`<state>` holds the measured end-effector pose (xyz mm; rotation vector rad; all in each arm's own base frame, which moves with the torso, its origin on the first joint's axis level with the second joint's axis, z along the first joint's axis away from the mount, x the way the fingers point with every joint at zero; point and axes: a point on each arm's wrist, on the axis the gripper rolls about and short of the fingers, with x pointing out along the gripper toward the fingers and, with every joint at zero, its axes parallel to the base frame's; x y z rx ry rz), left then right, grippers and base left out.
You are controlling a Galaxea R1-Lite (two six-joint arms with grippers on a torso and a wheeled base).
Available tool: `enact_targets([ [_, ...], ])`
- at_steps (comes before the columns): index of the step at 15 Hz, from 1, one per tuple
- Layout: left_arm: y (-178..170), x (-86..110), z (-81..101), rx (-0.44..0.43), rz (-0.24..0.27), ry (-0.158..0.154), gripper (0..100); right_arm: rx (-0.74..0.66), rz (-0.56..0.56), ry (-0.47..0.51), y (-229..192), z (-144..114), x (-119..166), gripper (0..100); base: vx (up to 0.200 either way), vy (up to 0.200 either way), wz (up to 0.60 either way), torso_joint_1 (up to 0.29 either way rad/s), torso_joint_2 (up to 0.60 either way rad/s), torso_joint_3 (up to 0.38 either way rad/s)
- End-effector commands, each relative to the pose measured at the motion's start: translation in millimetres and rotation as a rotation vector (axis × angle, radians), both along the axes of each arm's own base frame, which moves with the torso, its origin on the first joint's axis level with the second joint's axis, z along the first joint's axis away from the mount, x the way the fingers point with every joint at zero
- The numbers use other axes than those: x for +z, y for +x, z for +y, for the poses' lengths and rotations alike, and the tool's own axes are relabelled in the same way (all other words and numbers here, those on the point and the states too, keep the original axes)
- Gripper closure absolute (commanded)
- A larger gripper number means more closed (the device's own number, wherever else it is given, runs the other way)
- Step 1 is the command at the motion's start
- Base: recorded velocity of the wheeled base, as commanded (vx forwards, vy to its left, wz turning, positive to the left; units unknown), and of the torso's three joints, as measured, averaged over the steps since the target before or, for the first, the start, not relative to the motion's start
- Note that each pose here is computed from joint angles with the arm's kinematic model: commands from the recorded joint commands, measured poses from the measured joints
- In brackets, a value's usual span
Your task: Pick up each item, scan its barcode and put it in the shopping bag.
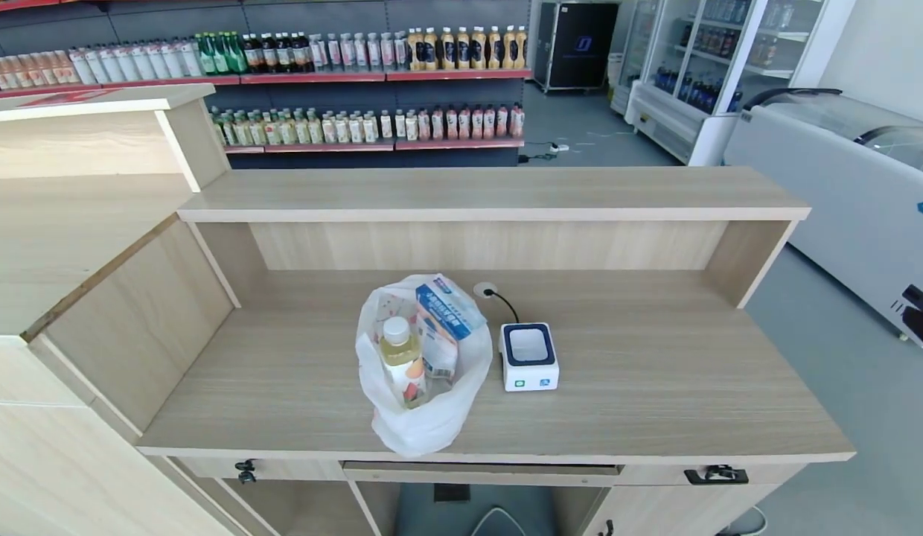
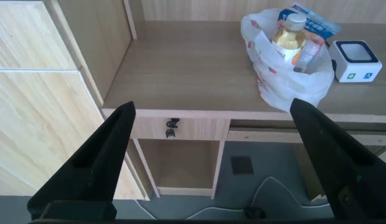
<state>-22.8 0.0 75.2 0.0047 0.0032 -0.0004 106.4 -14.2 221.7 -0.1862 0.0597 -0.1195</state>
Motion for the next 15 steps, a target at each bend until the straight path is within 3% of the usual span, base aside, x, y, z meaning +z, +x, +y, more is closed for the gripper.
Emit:
enact_targets([
  [1,0.0,0.0,0.0,0.000,0.000,0.000,0,0.032,-0.034,0.086,-51.6,8.3,-45.1,0,0.000,0.000,0.00,0.000,0.00,0.000],
  [4,0.0,0.0,0.0,0.000,0.000,0.000,0,0.067,-0.034,0.097,-86.4,13.2,-103.3,0,0.000,0.000,0.00,0.000,0.00,0.000],
  [10,0.0,0.0,0.0,0.000,0.000,0.000,0,0.118,-0.031,0.166,-125.1,15.2,-142.6,0,0.000,0.000,0.00,0.000,0.00,0.000],
  [15,0.0,0.0,0.0,0.000,0.000,0.000,0,0.132,-0.064,0.183,-129.0,14.2,-145.2,0,0.000,0.000,0.00,0.000,0.00,0.000],
])
